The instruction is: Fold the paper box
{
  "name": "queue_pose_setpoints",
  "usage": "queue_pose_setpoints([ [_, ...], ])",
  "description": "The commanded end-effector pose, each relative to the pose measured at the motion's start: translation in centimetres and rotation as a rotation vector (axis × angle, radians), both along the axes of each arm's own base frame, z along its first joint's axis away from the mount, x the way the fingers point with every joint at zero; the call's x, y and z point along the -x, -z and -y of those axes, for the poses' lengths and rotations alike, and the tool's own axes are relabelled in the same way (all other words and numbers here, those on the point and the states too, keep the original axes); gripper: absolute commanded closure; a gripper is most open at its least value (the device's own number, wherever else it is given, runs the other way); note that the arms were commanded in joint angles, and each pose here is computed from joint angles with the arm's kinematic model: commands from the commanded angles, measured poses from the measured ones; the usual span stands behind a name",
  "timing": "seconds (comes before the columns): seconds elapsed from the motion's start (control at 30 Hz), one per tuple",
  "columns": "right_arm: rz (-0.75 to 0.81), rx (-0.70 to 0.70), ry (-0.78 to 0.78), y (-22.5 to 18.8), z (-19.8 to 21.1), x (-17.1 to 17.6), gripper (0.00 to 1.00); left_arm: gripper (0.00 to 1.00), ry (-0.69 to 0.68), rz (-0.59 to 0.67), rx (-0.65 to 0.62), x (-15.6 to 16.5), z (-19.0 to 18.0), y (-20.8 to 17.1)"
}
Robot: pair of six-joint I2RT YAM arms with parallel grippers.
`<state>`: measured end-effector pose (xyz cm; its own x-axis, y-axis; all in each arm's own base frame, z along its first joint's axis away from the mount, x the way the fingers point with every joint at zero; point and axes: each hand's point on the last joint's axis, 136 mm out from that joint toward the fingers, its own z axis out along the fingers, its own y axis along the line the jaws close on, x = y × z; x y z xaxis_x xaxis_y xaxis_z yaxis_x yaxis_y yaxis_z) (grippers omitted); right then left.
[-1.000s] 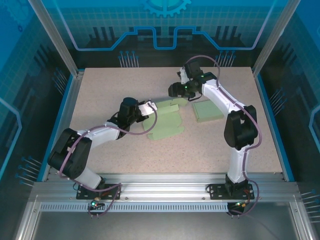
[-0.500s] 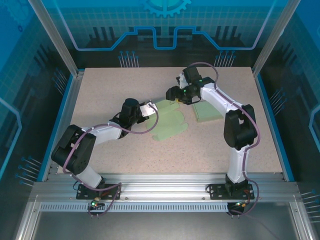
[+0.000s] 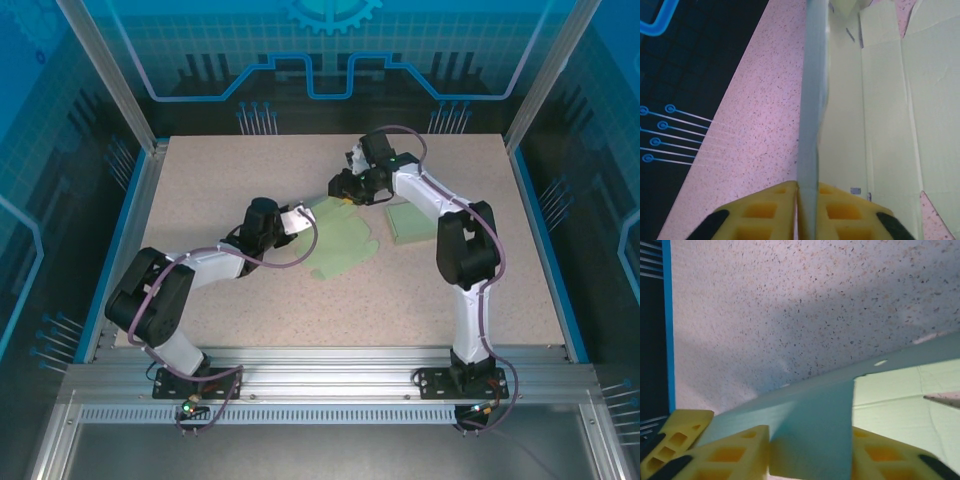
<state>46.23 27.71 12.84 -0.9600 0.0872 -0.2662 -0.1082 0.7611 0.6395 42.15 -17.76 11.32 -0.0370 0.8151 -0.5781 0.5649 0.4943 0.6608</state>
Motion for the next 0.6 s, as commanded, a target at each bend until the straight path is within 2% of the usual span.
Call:
queue_pose_setpoints([
  [0.0, 0.001, -0.023, 0.0, -0.1, -0.3, -0.5, 0.64, 0.71, 0.013, -0.005, 0.01, -0.2, 0.5, -0.2],
  [0.1, -0.005, -0.033, 0.006, 0.1, -0.2, -0.5, 0.64, 0.5, 0.037, -0.022, 0.037, 0.1, 1.2, -1.2],
  [0.13, -0.006, -0.033, 0.006, 0.2, -0.2, -0.5, 0.64, 0.46, 0.048, -0.029, 0.038, 0.2, 1.5, -1.6],
  [0.2, -0.008, -0.034, 0.005, 0.1, -0.2, -0.6, 0.64, 0.45, 0.068, -0.019, 0.045, 0.1, 2.5, -2.8],
  [0.3, -0.01, -0.033, 0.006, 0.3, -0.2, -0.6, 0.64, 0.45, 0.054, 0.041, 0.032, -1.1, 3.5, -4.3],
  [0.43, -0.013, -0.034, 0.006, 0.3, -0.2, -0.6, 0.64, 0.46, 0.029, 0.078, -0.025, -2.8, 4.3, -4.2],
  [0.47, -0.016, -0.035, 0.006, 0.4, -0.3, -0.5, 0.64, 0.49, 0.021, 0.083, -0.043, -3.2, 4.4, -3.9],
  [0.57, -0.019, -0.04, 0.006, 0.4, -0.3, -0.5, 0.64, 0.67, -0.01, 0.116, -0.078, -4.3, 4.5, -3.4],
])
